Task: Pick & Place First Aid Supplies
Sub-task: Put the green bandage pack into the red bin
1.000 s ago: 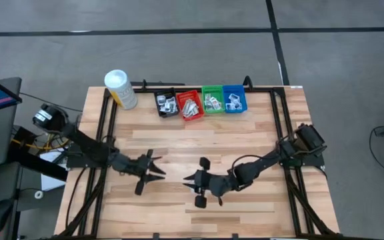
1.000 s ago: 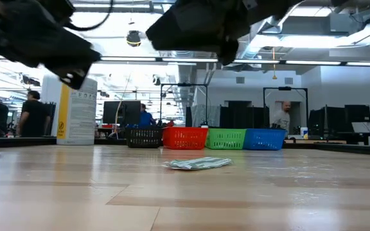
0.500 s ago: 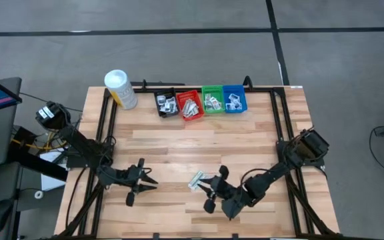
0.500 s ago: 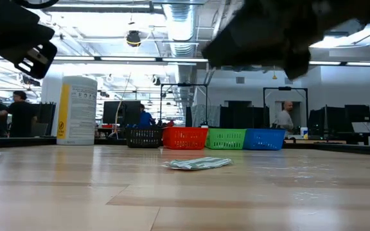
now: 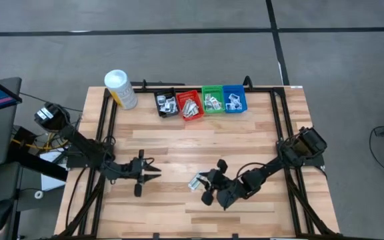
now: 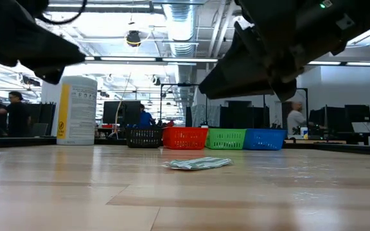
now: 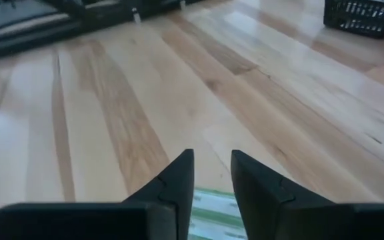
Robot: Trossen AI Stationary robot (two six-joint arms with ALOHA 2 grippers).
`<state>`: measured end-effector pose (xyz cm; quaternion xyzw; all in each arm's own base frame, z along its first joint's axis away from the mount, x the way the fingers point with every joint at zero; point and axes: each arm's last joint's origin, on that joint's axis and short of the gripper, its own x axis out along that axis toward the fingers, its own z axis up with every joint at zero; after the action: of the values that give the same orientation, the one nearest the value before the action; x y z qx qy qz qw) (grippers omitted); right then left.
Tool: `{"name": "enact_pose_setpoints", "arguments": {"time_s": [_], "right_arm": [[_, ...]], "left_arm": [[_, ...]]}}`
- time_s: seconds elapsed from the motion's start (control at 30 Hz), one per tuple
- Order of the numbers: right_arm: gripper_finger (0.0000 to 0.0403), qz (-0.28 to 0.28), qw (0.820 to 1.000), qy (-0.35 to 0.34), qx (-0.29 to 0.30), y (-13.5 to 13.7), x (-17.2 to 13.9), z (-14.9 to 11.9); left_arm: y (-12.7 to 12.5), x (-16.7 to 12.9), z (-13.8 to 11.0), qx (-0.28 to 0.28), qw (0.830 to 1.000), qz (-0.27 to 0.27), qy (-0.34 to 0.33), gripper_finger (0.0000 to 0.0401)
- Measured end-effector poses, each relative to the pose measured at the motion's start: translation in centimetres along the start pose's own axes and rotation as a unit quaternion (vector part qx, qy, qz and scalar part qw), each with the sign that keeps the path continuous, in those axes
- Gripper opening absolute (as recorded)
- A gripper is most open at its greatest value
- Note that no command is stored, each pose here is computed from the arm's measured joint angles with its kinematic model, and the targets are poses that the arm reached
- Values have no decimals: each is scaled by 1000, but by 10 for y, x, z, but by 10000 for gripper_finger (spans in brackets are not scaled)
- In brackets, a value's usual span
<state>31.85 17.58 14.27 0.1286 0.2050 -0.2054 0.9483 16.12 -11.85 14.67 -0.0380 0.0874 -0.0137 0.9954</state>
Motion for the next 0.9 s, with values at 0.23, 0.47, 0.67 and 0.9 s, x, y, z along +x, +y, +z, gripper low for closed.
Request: {"name": "enact_pose_setpoints", "arguments": {"time_s": [0.23, 0.47, 0.67, 0.9], "right_arm": [[173, -15, 999, 11, -28, -5, 4, 0], [270, -55, 996, 59, -36, -26, 26, -7], [275, -25, 993, 103, -53, -34, 57, -31], [261, -17, 991, 120, -63, -34, 58, -32]], "left_arm": [[17, 7, -2, -25, 999, 45, 2, 85], [39, 17, 3, -29, 994, 104, -12, 85], [57, 23, 6, -38, 988, 147, -18, 85], [61, 25, 6, -40, 991, 125, -11, 85]]}}
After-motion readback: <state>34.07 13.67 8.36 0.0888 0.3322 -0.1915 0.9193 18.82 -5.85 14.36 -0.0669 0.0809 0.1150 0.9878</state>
